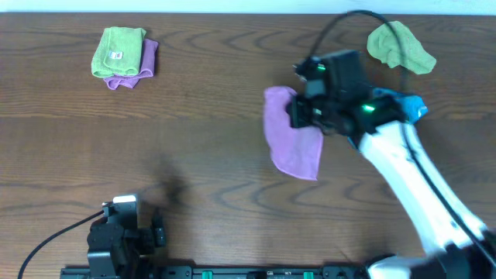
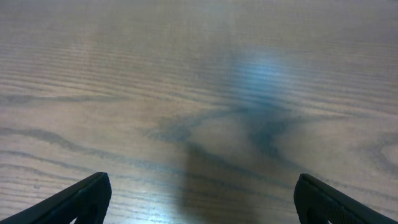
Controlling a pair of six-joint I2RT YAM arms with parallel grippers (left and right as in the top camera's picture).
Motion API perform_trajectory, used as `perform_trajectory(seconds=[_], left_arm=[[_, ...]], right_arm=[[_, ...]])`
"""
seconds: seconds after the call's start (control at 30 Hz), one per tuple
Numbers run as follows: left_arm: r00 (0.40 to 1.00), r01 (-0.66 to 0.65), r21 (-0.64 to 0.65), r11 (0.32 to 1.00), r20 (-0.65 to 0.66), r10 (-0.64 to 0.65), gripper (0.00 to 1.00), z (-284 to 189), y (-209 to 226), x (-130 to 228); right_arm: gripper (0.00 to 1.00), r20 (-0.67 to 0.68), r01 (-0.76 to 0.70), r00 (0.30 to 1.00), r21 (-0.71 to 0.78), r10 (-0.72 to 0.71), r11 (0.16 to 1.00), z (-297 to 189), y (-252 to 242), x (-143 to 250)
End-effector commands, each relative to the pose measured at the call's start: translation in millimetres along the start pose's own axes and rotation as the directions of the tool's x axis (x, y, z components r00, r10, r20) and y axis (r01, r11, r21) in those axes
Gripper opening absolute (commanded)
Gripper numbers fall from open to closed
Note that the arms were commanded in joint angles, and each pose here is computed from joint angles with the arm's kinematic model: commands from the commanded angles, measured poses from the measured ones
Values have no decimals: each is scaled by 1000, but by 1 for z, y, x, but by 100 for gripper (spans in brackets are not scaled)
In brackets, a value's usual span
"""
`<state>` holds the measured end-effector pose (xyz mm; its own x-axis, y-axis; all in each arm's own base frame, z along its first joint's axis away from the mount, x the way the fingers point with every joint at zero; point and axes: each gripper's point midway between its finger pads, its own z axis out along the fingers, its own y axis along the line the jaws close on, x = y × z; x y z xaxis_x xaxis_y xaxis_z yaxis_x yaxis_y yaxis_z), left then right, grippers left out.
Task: Fold the cloth
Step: 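Lift the purple cloth with the right gripper and drag it toward center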
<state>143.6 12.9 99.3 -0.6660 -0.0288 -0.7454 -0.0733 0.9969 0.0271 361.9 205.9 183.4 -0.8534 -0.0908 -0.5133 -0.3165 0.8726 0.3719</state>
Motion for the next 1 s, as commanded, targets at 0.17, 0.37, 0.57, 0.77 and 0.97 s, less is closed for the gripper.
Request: perform_trajectory(seconds=[0.17,0.37,0.57,0.77,0.97], left_arm=[[1000,-18,-7,1000,-9,17,95,1,1,3],[1000,-18,-7,1000,-9,17,95,1,1,3],[1000,-18,-7,1000,-4,18,95,1,1,2],[1000,-17,-7,1000,-4,17,95,1,1,2],[1000,-17,-7,1000,-4,17,95,1,1,2]], right_arm=[[99,-66,99,993,-30,-101,995,24,57,4],[99,-115,-1,993,34,5,999,-14,32,14],[99,-104,65,994,201,-44,977,-12,-26,5],[95,-80,74,995,222,-58,972,39,-62,-16],[86,-160,38,987,237,0,971,95,-97,2]])
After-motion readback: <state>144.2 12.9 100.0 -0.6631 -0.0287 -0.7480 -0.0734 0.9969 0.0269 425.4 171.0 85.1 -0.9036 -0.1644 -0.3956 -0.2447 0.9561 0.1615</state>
